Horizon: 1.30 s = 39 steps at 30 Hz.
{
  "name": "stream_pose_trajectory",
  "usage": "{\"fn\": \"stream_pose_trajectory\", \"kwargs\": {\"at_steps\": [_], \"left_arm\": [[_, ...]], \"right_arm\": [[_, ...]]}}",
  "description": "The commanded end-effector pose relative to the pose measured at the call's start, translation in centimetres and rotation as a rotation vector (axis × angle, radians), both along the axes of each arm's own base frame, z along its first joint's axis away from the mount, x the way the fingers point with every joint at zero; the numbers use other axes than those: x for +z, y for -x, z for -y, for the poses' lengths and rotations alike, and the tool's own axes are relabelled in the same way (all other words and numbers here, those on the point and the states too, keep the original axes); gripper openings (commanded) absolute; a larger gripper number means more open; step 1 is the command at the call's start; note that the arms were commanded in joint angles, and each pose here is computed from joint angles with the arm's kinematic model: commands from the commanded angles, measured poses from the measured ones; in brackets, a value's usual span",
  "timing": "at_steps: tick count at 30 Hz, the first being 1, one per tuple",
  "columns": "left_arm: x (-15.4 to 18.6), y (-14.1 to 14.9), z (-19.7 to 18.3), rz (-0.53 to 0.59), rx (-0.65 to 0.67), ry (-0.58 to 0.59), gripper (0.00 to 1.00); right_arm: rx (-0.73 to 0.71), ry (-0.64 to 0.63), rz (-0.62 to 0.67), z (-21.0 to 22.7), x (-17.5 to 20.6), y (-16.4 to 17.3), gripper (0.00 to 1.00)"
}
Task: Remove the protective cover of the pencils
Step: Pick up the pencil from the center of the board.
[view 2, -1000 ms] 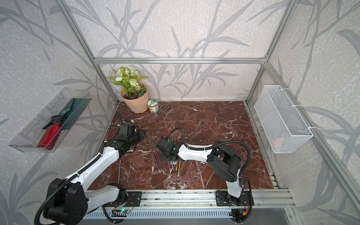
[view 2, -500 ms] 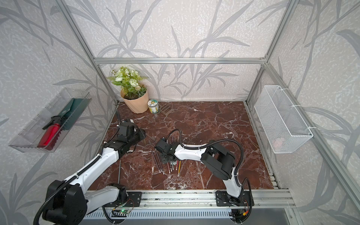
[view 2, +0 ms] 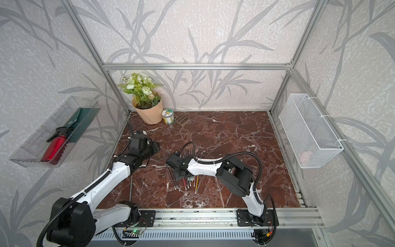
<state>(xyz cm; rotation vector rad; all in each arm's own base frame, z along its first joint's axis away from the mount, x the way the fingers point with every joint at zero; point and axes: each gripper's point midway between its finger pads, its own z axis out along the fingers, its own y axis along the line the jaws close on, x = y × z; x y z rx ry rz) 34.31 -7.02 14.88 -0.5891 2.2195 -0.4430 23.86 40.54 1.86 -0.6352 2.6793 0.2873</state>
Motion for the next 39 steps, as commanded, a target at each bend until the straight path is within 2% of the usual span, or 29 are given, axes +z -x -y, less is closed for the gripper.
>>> {"fn": "stream_pose_trajectory", "kwargs": {"at_steps": [1,8,26,39], "left_arm": [[0.2,0.2,-0.5,0.022,0.030,0.008,0.35],[0.5,0.2,-0.7,0.059,0.055,0.039,0.52],[1.6,0.5,0.4,0.126,0.020,0.133,0.55],[0.7,-0.1,3.1,0.091,-0.064,0.265,0.58]], "right_arm": [[0.005,0.070,-0.018,0.9,-1.4,0.4,0.18],[0.003,0.062,-0.017,0.8,-1.4,0.5,0.16],[0.000,-0.013,0.023,0.0,1.1,0.2,0.08],[-0.010,-0.136,0.093,-0.3,4.8,-0.2,0.05]]}}
